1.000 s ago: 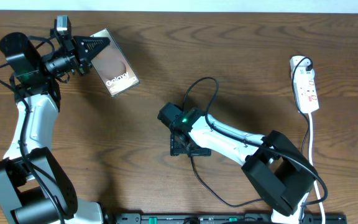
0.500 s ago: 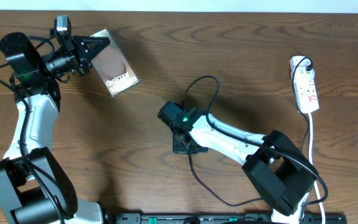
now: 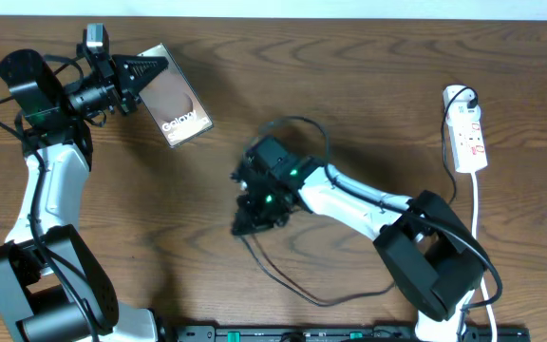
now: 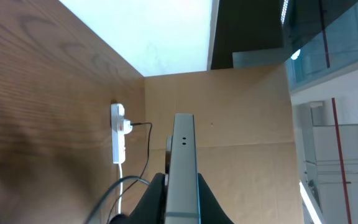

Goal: Plug charger to phone and switch on socket

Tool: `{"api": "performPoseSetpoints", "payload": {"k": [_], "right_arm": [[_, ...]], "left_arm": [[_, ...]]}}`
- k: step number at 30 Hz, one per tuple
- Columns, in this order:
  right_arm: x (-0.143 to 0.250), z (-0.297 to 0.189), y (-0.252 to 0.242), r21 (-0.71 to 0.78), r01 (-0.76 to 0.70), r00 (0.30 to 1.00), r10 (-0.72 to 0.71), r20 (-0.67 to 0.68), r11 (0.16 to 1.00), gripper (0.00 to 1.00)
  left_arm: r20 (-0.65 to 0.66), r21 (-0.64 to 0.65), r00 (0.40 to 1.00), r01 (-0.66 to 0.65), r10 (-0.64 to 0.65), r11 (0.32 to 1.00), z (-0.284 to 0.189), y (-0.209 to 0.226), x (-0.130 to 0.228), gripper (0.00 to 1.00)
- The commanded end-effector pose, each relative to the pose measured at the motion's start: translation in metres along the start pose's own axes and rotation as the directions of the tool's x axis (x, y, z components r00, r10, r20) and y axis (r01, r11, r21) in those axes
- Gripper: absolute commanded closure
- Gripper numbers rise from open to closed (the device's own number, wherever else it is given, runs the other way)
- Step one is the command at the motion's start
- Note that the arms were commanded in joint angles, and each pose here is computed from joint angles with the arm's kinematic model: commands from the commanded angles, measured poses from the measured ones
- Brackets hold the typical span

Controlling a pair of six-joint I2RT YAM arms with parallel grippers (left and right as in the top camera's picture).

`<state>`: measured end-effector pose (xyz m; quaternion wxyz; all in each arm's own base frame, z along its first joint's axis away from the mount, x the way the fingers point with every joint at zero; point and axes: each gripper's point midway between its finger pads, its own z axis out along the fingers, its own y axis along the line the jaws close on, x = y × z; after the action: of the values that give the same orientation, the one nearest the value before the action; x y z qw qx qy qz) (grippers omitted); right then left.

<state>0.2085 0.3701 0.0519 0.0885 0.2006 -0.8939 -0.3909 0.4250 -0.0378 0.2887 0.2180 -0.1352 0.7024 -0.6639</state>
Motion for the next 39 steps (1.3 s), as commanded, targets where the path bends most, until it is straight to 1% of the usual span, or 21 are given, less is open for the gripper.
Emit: {"api": "performPoseSetpoints", "payload": {"k": [1,4,8,11,14,20,23,27,32,39], "right_arm": [[0.007,-0.020,0.050,-0.359,0.214,0.972,-0.236,-0.019,0.909,0.99],[-0.007,-0.033,0.053,-0.404,0.265,0.962,-0.269,0.046,0.876,0.99],[-0.025,-0.059,0.061,-0.479,0.348,0.937,-0.320,0.143,0.806,0.99],[-0.044,-0.076,0.058,-0.476,0.379,0.925,-0.314,0.214,0.793,0.99],[-0.054,-0.090,0.060,-0.494,0.396,0.917,-0.309,0.252,0.774,0.99],[-0.063,-0.116,0.077,-0.542,0.475,0.879,-0.358,0.314,0.693,0.99],[-0.067,-0.123,0.085,-0.540,0.511,0.859,-0.379,0.343,0.669,0.99],[-0.071,-0.132,0.096,-0.538,0.539,0.842,-0.390,0.373,0.648,0.99],[-0.076,-0.140,0.105,-0.536,0.548,0.835,-0.382,0.396,0.642,0.99],[-0.077,-0.141,0.106,-0.546,0.524,0.850,-0.360,0.385,0.654,0.99]], "left_arm": [[-0.024,0.018,0.997,-0.077,0.078,0.997,-0.001,-0.019,0.004,0.93],[-0.068,0.038,0.988,-0.139,0.141,0.990,-0.001,-0.023,0.012,0.93],[-0.111,0.067,0.970,-0.211,0.218,0.975,-0.002,-0.031,0.020,0.92],[-0.106,0.066,0.969,-0.216,0.222,0.974,-0.002,-0.032,0.019,0.93],[-0.096,0.063,0.970,-0.217,0.223,0.974,-0.002,-0.031,0.017,0.93],[-0.062,0.056,0.969,-0.235,0.238,0.970,-0.001,-0.033,0.012,0.93],[-0.061,0.057,0.968,-0.240,0.243,0.969,-0.001,-0.033,0.011,0.93],[-0.056,0.056,0.968,-0.241,0.244,0.969,0.000,-0.033,0.011,0.93],[-0.049,0.056,0.968,-0.244,0.247,0.968,0.010,-0.034,0.012,0.93],[0.034,0.032,0.963,-0.267,0.266,0.963,0.026,-0.034,0.001,0.93]]}}
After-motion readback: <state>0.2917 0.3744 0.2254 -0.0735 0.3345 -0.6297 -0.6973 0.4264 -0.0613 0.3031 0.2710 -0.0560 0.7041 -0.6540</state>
